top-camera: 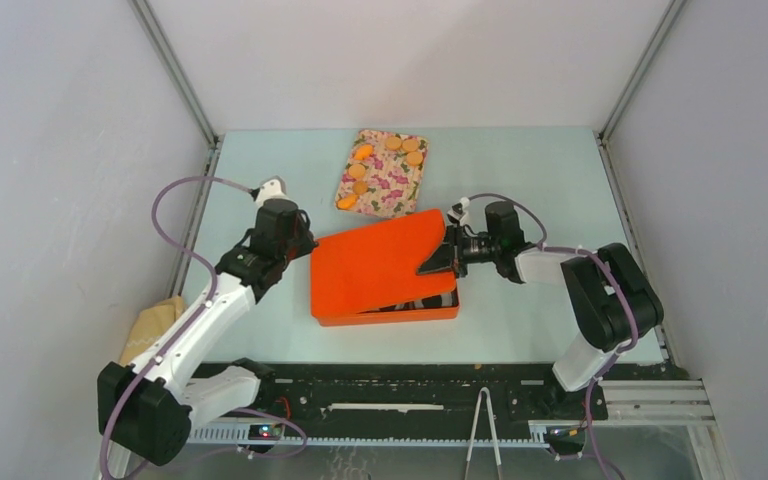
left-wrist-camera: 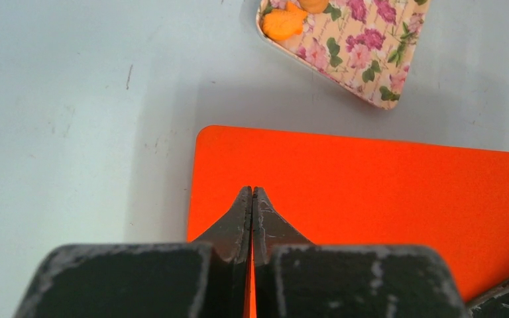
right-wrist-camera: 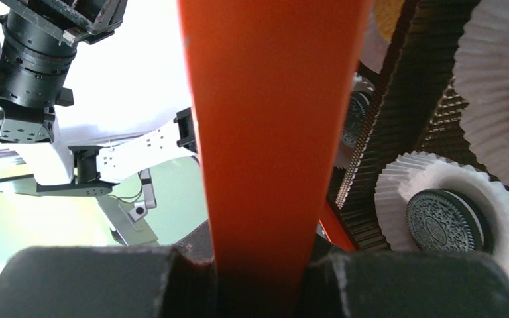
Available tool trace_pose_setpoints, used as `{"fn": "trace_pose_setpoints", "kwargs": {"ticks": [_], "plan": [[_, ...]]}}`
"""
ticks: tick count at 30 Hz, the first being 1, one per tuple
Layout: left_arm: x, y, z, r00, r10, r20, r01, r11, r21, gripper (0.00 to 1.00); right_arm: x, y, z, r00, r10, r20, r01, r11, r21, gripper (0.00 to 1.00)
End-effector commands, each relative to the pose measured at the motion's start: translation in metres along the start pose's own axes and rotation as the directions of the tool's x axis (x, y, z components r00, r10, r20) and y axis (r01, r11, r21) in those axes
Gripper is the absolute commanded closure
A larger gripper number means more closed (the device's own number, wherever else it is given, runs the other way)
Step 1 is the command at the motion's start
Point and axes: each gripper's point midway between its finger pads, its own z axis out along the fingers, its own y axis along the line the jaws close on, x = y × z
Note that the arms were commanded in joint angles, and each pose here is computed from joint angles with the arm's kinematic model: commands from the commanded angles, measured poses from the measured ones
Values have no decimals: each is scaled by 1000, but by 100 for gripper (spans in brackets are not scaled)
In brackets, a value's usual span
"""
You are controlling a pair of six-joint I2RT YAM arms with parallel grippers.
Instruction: Pack the cookies
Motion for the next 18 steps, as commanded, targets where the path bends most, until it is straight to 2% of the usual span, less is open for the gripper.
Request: {"fn": "trace_pose_setpoints", "kwargs": {"ticks": [1,11,15,18], "plan": [[15,-10,8,1000,17,-18,-16,999,42,100,6,-18,-3,1000,24,-9,-23,999,26,100],[99,-29,30,974,99,-204,-84,993,78,100,-12,-42,-17,995,89,48,-91,995,41,100],[117,-34,33,963,117,-243,-98,991,89,100,-15,-51,-20,992,113,58,-116,992,54,100],[123,-35,37,958,124,-257,-104,991,89,100,-17,-55,-23,989,125,74,-130,989,70,96]]}}
